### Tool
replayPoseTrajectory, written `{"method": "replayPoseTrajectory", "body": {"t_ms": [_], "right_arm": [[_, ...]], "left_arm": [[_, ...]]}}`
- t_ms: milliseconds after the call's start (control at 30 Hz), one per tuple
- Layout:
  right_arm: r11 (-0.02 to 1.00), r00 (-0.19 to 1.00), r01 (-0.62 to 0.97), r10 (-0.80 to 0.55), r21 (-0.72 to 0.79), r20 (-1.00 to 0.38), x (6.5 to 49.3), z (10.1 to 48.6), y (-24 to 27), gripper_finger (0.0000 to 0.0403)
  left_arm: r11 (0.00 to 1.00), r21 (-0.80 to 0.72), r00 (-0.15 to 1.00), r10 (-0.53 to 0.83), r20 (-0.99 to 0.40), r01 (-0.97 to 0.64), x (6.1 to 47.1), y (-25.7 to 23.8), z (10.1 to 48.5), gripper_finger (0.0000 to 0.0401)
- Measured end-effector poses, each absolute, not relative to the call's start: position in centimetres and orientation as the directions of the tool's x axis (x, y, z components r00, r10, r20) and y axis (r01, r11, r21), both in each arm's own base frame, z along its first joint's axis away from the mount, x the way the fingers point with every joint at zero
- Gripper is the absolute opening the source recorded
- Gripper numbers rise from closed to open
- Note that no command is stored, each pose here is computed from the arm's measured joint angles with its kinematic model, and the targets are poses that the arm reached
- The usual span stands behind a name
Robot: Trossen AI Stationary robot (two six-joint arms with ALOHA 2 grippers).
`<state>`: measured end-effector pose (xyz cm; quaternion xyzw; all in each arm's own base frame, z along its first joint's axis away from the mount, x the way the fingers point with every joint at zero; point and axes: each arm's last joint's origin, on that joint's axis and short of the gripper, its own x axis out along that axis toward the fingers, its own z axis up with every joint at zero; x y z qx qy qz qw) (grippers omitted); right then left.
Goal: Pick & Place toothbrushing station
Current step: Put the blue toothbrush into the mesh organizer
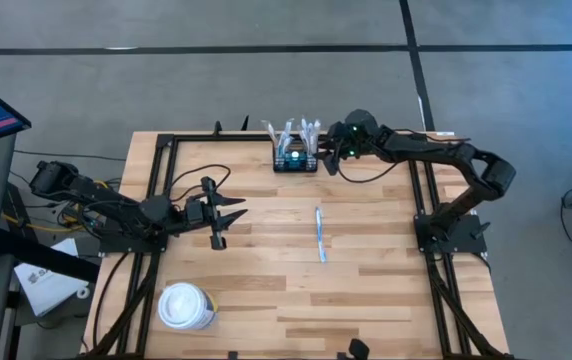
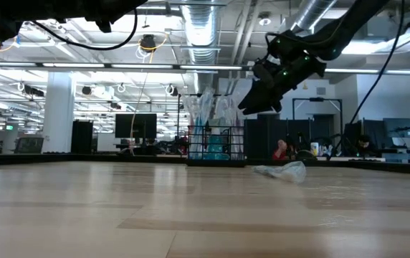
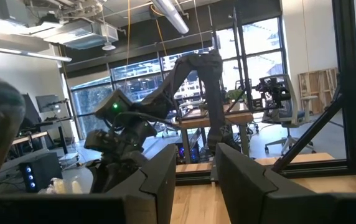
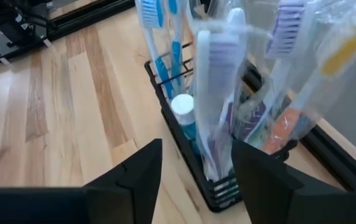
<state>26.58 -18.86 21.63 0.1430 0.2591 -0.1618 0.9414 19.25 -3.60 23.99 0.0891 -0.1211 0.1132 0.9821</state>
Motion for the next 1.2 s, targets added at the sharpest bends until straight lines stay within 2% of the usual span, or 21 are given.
{"method": "replayPoseTrajectory", "body": {"t_ms": [267, 800, 1067, 1200], "right_arm": [[0.906, 0.784, 0.376, -0.199, 0.195, -0.588, 26.3, 21.3, -18.3, 0.0178], [0.905, 0.612, 0.329, 0.013, 0.269, -0.791, 26.4, 19.3, -13.9, 0.0169], [0.934, 0.533, 0.231, 0.114, 0.274, -0.838, 27.1, 18.8, -10.4, 0.0164], [0.97, 0.505, 0.079, 0.161, 0.231, -0.848, 27.7, 18.7, -8.0, 0.0161]], "left_arm": [[0.958, 0.15, 0.946, 0.2, 0.255, -0.243, 19.3, -3.6, 24.0, 0.0108], [0.958, 0.152, 0.947, 0.2, 0.251, -0.243, 19.3, -3.6, 23.9, 0.0108], [0.958, 0.152, 0.947, 0.2, 0.25, -0.243, 19.3, -3.6, 23.9, 0.0108], [0.958, 0.153, 0.948, 0.2, 0.249, -0.242, 19.3, -3.6, 23.9, 0.0108]]}}
